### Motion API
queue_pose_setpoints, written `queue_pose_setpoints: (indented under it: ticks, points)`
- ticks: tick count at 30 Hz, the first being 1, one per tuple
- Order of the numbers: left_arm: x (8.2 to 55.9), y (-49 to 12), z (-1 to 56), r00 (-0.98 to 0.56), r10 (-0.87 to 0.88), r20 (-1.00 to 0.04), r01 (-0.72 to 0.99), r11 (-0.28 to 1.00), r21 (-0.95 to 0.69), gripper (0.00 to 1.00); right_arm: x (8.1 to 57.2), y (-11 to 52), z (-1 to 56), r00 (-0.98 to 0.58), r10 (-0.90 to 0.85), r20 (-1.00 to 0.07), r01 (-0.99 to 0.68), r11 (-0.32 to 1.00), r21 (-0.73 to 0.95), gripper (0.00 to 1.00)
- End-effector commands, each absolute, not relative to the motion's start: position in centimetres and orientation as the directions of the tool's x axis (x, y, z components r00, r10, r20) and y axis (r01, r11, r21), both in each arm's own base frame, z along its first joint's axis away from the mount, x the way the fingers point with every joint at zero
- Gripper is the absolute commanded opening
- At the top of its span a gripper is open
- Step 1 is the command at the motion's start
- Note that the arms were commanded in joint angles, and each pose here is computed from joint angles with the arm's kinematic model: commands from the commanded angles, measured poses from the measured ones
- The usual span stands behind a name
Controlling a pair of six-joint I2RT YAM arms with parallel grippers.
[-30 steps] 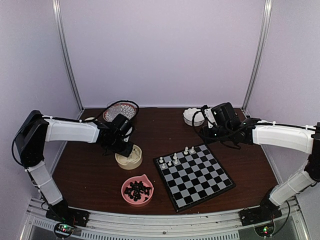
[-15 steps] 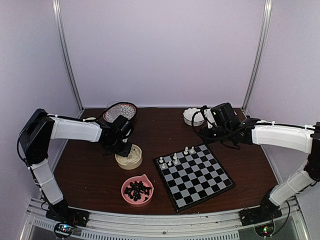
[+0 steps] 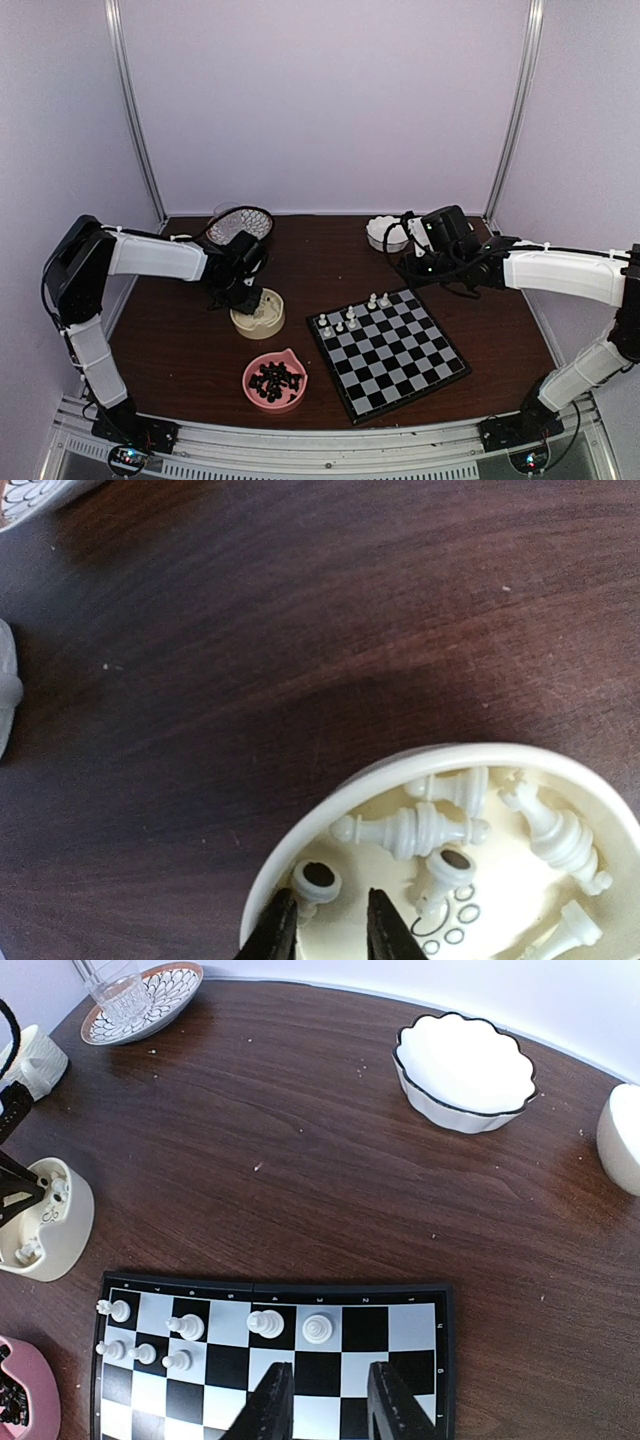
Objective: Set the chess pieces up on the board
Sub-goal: Pick up the pawn from the storage box.
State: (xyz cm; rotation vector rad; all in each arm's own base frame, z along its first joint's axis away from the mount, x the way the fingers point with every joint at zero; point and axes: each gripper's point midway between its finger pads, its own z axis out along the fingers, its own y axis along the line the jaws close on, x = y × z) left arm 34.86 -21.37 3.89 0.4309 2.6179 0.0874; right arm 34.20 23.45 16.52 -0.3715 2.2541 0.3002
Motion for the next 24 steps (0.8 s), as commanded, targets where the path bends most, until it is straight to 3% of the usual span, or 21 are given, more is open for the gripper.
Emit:
queue_pose_setpoints:
  ticks: [1, 8, 14, 18, 24]
  points:
    - [35.3, -21.4, 2.9, -0.865, 0.279, -0.417, 0.276, 0.959, 0.069, 0.25, 34.4, 23.4, 16.7, -0.62, -0.15, -0.77, -0.355, 0.929, 0.105, 0.28]
    - [34.8, -21.9, 2.2, -0.879, 0.285, -0.381, 0.296, 0.955, 0.033, 0.23, 34.3, 23.5, 16.7, -0.621, -0.151, -0.769, -0.357, 0.928, 0.107, 0.28]
    - [34.6, -22.2, 2.5, -0.879, 0.289, -0.381, 0.307, 0.952, 0.013, 0.1, 34.3, 23.5, 16.7, -0.62, -0.151, -0.77, -0.359, 0.927, 0.106, 0.28]
    - [34.5, -22.5, 2.8, -0.877, 0.287, -0.385, 0.314, 0.949, -0.008, 0.08, 34.3, 23.5, 16.8, -0.619, -0.151, -0.771, -0.359, 0.927, 0.107, 0.28]
    - [33.8, -24.1, 5.5, -0.844, 0.274, -0.461, 0.364, 0.924, -0.119, 0.04, 34.2, 23.6, 16.9, -0.618, -0.15, -0.772, -0.365, 0.924, 0.112, 0.28]
